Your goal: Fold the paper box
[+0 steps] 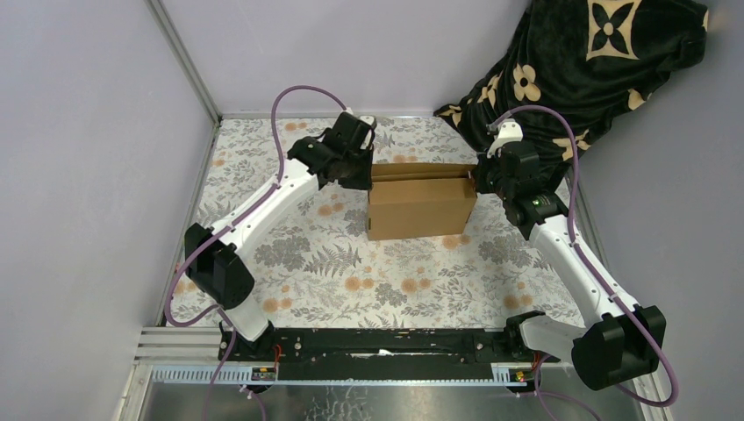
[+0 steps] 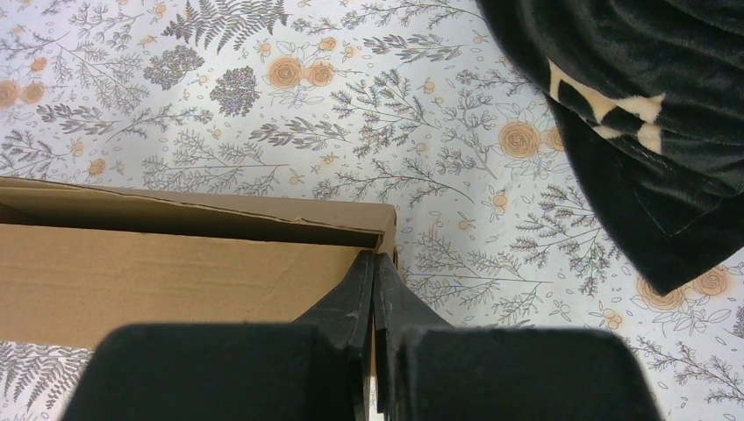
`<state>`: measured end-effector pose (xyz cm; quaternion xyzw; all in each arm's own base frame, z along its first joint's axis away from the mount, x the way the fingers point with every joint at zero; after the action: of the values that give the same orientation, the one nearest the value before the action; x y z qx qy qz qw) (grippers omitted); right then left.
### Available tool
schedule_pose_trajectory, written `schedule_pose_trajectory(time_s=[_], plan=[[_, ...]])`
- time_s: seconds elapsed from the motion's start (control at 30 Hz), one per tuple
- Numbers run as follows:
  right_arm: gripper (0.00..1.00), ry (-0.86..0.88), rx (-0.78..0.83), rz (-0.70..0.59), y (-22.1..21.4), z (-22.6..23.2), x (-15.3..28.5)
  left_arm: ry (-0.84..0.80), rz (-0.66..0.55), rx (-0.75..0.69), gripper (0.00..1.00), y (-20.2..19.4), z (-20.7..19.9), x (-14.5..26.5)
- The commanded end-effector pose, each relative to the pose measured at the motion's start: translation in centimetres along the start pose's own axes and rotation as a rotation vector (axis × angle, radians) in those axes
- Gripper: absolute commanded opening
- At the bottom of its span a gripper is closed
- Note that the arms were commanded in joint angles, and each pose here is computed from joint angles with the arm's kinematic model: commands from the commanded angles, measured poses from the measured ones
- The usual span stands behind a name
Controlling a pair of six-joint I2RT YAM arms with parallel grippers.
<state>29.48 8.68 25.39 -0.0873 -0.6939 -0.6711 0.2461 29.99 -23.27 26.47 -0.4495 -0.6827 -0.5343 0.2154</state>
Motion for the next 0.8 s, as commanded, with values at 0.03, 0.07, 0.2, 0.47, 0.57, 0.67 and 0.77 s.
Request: schedule_pose_trajectory(time_s=[0.03, 0.07, 0.2, 0.47, 0.57, 0.67, 0.77], plan=[[0.00, 0.148, -0.025, 0.128, -2.5, 2.4, -0.1, -0.157, -0.065, -0.001, 0.12, 1.7, -3.8, 0.4], [0.00, 0.148, -0.026, 0.129, -2.6, 2.4, -0.1, -0.153, -0.062, 0.001, 0.12, 1.6, -3.8, 0.1], [0.00, 0.145, -0.029, 0.126, -2.5, 2.5, -0.1, -0.139, -0.056, 0.004, 0.12, 1.6, -4.0, -0.6], [0.00, 0.144, -0.034, 0.120, -2.1, 2.7, -0.2, -0.130, -0.050, 0.014, 0.13, 1.9, -4.9, -1.9], [0.00, 0.144, -0.034, 0.121, -2.1, 2.8, -0.2, -0.133, -0.050, 0.019, 0.14, 2.0, -5.4, -2.2], [0.00, 0.146, -0.033, 0.122, -2.1, 2.9, -0.3, -0.139, -0.045, 0.025, 0.15, 2.0, -5.7, -2.5], [0.00, 0.149, -0.033, 0.126, -2.2, 3.0, -0.5, -0.139, -0.044, 0.028, 0.15, 2.0, -6.0, -2.8]])
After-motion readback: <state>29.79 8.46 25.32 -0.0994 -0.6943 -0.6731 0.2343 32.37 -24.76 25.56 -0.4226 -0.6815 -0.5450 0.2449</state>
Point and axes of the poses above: each gripper's point midway between its finger pads, its own x axis back along the fingers, its own z axis along the line the jaws close on, y = z × x, the point moved 7 cm from there along x, back along the fingers, and after that the axes turned 6 degrees about x, right-handed, at the moved point
